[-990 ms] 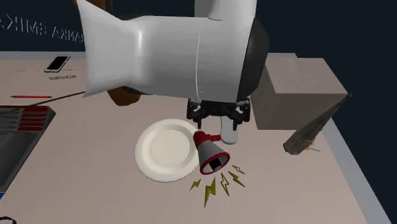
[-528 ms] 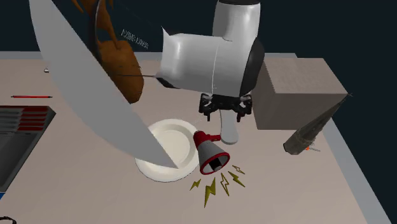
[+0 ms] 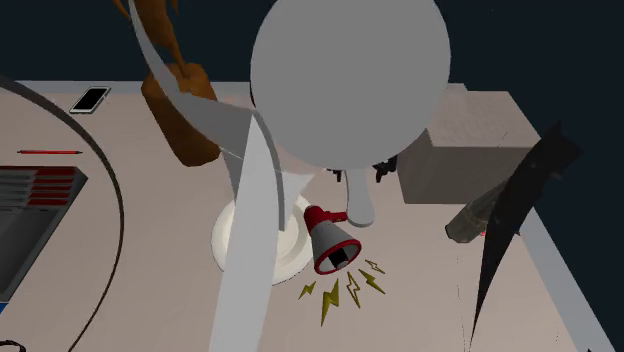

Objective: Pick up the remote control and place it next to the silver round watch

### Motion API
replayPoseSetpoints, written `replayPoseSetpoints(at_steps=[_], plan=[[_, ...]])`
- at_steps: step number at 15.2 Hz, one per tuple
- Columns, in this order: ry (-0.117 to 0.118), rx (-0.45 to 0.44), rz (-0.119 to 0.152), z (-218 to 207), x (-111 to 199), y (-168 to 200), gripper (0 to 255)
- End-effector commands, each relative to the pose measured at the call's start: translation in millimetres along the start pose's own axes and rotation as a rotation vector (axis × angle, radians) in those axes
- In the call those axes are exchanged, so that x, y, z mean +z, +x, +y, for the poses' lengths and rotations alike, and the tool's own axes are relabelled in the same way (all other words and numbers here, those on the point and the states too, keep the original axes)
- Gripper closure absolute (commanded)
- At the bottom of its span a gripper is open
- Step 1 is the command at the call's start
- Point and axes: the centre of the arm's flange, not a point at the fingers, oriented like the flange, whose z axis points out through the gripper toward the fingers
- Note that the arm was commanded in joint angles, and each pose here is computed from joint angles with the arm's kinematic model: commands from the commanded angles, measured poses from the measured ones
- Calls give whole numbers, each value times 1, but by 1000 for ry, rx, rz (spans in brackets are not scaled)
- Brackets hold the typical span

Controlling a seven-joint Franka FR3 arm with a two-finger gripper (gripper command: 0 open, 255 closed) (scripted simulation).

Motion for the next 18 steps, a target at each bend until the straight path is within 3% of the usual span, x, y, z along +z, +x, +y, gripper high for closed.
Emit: replayPoseSetpoints(at_steps=[1,8,16,17,18], plan=[[2,-4,2,5,9,10,0],[2,-4,2,4,49,10,0],[2,-4,1,4,49,10,0],[2,-4,1,4,49,10,255],[2,-4,1,4,49,10,255]])
